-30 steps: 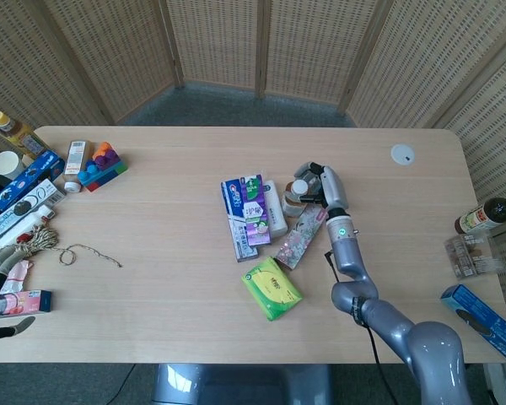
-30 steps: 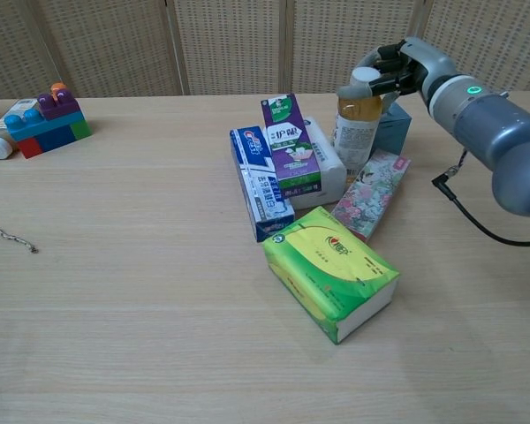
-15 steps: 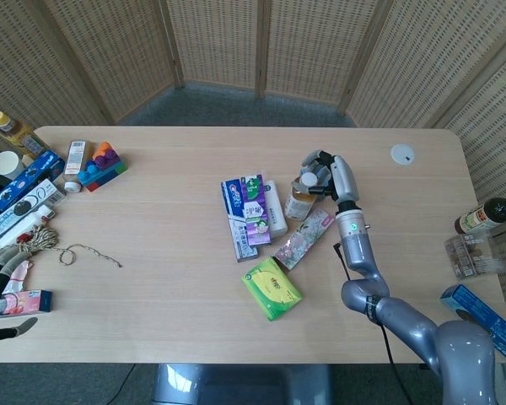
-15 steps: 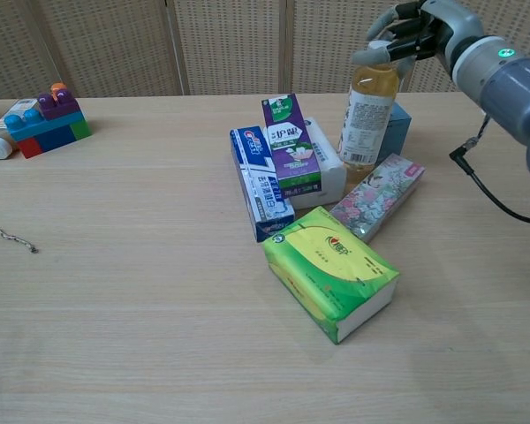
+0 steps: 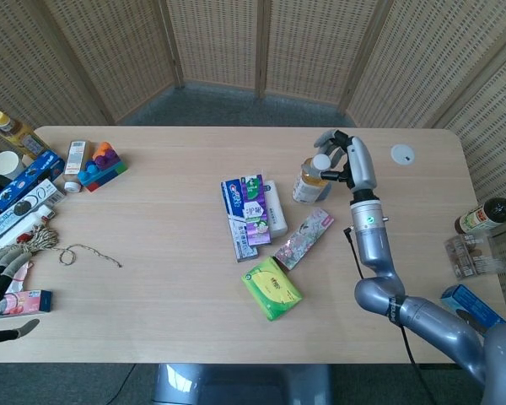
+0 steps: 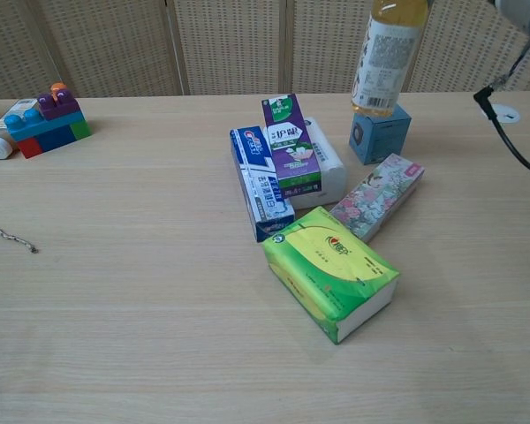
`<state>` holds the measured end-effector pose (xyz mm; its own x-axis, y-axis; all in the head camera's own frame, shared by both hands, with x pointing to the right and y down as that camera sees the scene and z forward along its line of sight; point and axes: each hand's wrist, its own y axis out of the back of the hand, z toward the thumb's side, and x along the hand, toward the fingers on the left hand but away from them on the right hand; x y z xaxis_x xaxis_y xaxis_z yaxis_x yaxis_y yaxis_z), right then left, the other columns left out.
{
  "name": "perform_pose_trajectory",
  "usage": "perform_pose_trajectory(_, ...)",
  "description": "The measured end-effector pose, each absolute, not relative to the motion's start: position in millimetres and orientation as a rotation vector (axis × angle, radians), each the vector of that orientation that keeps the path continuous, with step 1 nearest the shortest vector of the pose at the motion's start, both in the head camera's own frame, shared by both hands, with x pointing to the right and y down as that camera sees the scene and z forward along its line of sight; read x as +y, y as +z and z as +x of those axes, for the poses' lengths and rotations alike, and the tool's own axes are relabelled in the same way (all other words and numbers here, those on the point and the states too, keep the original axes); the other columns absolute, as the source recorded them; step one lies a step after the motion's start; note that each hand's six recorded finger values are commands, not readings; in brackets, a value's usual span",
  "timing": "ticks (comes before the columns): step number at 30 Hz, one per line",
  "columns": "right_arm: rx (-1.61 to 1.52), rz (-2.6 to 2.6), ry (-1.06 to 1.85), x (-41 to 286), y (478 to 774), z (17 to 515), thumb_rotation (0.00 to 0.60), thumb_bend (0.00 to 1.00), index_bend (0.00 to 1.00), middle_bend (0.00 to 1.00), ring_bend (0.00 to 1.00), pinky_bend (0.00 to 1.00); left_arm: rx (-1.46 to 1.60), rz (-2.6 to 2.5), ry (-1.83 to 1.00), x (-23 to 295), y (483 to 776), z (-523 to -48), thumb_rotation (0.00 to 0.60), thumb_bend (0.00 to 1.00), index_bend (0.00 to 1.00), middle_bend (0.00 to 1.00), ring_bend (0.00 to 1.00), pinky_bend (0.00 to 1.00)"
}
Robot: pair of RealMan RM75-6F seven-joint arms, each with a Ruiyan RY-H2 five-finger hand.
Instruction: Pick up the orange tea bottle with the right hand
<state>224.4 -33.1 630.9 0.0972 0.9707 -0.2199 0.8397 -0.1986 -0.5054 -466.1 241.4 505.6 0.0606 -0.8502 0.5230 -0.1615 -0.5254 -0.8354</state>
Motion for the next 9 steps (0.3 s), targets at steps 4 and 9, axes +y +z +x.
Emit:
perform_pose_trajectory(4,-1.818,-2.102,0.707,-40,605,225,0.600,0.06,0.51,0.72,0.55,0.65,1.011,-1.759,-1.499,242,504,-465,0.600,0.12,0.10,0.00,0.00,0.00)
perform_pose_trajectory(9,-1.830,-2.072,0.653,-47,571,225,0.600,0.06,0.52,0.72,0.55,0.65,1.011,-1.766,-1.488,242,503,-464,0.600,0.12,0.10,0.00,0.00,0.00)
